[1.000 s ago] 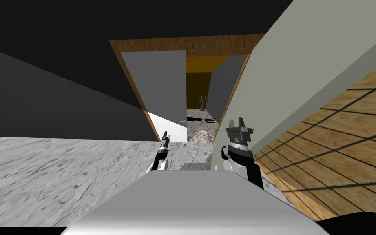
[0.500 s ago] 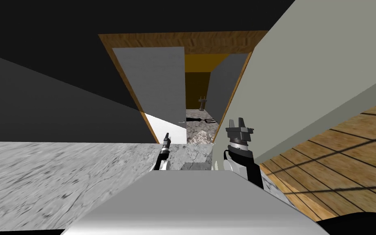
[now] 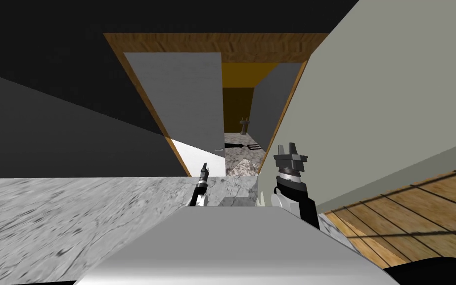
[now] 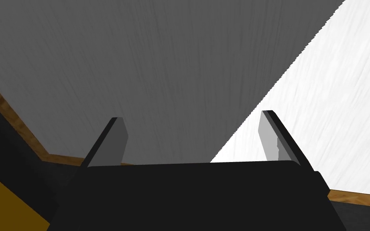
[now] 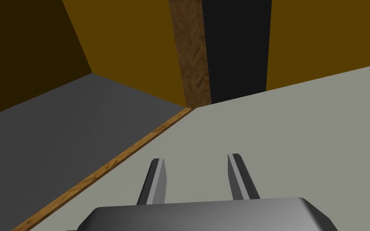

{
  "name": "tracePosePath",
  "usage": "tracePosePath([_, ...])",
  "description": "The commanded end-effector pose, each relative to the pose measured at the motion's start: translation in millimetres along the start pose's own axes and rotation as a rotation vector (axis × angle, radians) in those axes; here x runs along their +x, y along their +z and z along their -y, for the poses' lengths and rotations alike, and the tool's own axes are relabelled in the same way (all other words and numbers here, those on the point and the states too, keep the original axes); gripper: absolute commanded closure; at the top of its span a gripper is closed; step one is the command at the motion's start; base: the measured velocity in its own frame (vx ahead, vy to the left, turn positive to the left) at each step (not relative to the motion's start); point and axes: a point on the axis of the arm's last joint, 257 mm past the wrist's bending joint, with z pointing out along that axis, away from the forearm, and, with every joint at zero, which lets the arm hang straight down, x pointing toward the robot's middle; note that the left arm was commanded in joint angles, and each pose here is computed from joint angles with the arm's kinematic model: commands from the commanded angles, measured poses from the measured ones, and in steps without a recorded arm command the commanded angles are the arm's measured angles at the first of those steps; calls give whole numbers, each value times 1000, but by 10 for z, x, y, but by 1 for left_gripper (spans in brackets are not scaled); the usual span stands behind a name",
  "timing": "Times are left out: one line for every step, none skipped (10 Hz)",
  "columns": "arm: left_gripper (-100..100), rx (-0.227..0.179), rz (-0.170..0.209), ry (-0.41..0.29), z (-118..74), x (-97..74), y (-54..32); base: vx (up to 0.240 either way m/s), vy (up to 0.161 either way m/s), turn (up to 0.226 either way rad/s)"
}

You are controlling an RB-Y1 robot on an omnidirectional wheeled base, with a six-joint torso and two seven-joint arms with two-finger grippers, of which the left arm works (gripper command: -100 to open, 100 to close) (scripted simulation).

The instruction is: Pull the door open

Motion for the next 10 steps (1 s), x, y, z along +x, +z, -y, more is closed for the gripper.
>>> tracePosePath([-100,-17,-1,-1,-108,25,-24,88,9,-34])
tracePosePath([-100,-28,-2,-1,-168,47,-34,91,7,-32])
tracePosePath([-100,-39,-3,-2,-225,69,-45,90,-1,-41])
tracePosePath([-100,-49,-3,-3,-278,92,-56,99,-7,-34])
tracePosePath([-100,-59,-4,-3,-330,115,-68,102,3,-28])
tracePosePath([-100,-69,-5,-4,-382,139,-80,90,10,-26])
tracePosePath([-100,-79,-6,-4,-433,162,-93,86,3,-32])
tracePosePath([-100,-89,-7,-5,-481,186,-106,101,-8,-35])
tracePosePath([-100,-97,-8,-6,-523,210,-119,104,9,-13])
tracePosePath([-100,-114,-10,-8,-607,258,-145,129,22,-33])
